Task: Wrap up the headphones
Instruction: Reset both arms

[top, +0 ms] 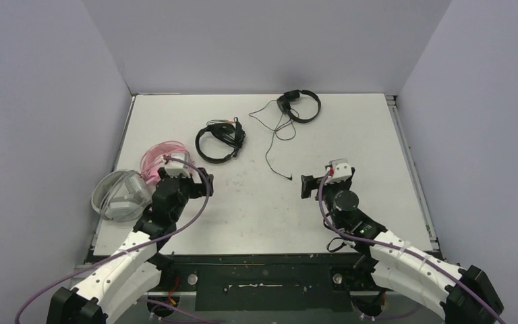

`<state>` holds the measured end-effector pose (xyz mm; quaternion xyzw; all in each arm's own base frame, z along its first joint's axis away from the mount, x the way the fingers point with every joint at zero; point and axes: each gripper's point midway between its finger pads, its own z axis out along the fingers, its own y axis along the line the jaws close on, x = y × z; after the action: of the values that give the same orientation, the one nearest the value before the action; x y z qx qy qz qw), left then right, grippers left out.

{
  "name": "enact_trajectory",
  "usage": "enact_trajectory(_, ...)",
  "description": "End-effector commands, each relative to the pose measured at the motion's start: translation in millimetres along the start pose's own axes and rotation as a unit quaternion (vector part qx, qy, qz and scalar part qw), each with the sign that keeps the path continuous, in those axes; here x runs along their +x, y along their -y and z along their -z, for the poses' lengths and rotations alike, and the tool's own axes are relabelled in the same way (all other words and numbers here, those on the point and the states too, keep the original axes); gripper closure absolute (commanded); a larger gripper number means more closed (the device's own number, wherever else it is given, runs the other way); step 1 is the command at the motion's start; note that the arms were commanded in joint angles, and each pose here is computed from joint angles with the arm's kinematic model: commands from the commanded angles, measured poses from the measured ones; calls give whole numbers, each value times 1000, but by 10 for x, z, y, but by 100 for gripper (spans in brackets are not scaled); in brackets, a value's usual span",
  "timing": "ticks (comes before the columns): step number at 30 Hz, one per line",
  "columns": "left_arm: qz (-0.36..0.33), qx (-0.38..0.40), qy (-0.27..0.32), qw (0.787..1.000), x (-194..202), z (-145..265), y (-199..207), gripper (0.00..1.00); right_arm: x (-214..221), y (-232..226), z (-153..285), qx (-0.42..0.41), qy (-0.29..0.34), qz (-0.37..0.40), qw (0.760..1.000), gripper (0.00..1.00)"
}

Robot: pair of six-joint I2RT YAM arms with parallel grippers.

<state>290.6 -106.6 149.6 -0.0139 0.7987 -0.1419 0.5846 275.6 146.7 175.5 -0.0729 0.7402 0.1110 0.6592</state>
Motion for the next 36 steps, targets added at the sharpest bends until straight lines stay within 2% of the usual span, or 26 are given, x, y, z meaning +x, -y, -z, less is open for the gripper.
enact_trajectory(1,-28,-44,105,993,-401,3,-170,3,-164,350,-136,91,49,23,994,3)
enact_trajectory(6,-45,-150,161,974,-439,124,-622,3,18,802,-313,155,29,-25,987,1)
enact_trajectory(9,-55,-176,193,964,-460,146,-791,3,97,1088,-354,177,34,-28,983,1)
enact_trajectory(14,-41,-207,183,960,-349,-23,-1125,3,187,1522,-414,230,26,-26,972,0)
enact_trajectory(17,-41,-204,186,960,-308,-86,-1189,3,193,1503,-476,197,10,90,976,0)
enact_trajectory(19,-55,-211,170,961,-224,-150,-1240,3,209,1647,-415,234,39,59,970,0)
enact_trajectory(23,-68,-215,169,960,-111,-202,-1300,3,167,1747,-458,214,63,65,973,0)
enact_trajectory(25,-75,-214,163,960,-55,-255,-1319,3,197,1861,-473,233,52,58,969,0)
enact_trajectory(28,-82,-206,165,961,-11,-325,-1314,3,389,1857,-459,215,16,41,976,0)
enact_trajectory(34,-88,-218,155,959,136,-474,-1429,3,618,1960,-374,244,40,42,968,0)
enact_trajectory(36,-75,-215,127,965,207,-534,-1420,3,651,1979,-404,248,47,42,967,0)
